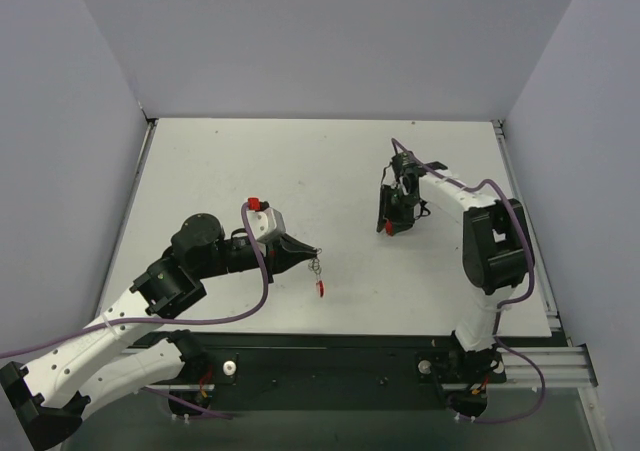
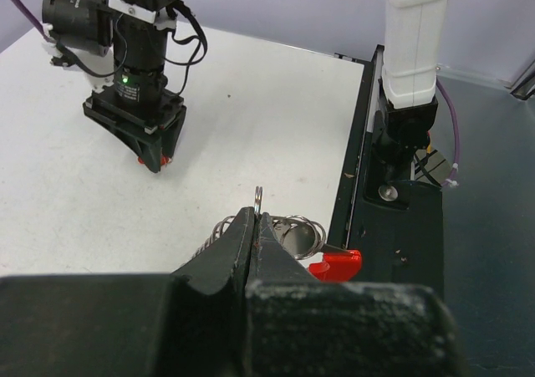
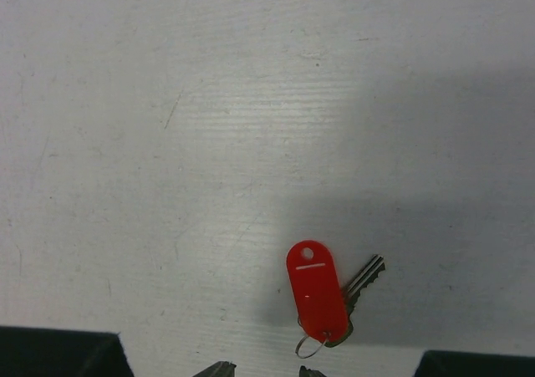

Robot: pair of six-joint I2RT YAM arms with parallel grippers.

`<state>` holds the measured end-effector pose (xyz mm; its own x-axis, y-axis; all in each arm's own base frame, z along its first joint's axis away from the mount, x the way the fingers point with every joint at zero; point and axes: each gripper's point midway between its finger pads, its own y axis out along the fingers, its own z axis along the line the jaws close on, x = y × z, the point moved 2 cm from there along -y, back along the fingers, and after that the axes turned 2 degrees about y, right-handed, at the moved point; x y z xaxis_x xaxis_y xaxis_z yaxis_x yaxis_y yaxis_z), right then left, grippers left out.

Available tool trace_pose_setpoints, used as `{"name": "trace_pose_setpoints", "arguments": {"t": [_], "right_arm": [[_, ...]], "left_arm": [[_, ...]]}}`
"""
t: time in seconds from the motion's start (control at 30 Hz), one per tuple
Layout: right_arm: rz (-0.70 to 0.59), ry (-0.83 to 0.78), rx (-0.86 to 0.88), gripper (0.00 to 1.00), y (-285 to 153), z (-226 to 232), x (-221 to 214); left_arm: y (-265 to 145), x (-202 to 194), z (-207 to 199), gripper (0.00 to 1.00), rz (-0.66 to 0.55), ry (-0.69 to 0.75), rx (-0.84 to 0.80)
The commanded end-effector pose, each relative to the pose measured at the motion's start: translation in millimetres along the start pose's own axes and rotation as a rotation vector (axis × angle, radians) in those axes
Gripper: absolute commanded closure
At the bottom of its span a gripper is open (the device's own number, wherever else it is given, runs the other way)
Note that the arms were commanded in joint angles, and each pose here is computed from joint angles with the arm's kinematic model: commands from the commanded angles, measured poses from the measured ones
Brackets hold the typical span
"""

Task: Put the keys on the keyring

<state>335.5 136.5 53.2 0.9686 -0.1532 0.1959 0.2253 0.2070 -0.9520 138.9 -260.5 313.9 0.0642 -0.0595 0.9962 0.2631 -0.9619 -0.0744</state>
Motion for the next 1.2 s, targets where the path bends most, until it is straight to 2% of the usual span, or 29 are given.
{"name": "trace_pose_setpoints", "arguments": {"t": [0.0,0.33,0.63,0.73,1.03,1.17], "right_arm": [[-0.015,0.002,-0.155,0.65,-2,-13,-2],[-0.017,-0.002,-0.209,0.68,2,-19,-3],[0.005,0.019,-0.150,0.72,16,-7,-1],[0.009,0.024,-0.151,0.75,18,-8,0],[-0.010,0.018,-0.145,1.00,10,-6,1],[-0.029,-0.009,-0.129,1.00,0,-3,3]], "left_arm": [[0,12,-1,1.00,-0.041,0.026,0.000],[0,12,-2,1.00,-0.040,0.031,0.000],[1,9,-1,1.00,-0.028,0.029,0.003],[0,10,-2,1.00,-0.030,0.032,0.005],[1,9,0,1.00,-0.025,0.033,0.009],[2,8,0,1.00,-0.022,0.033,0.012]]}}
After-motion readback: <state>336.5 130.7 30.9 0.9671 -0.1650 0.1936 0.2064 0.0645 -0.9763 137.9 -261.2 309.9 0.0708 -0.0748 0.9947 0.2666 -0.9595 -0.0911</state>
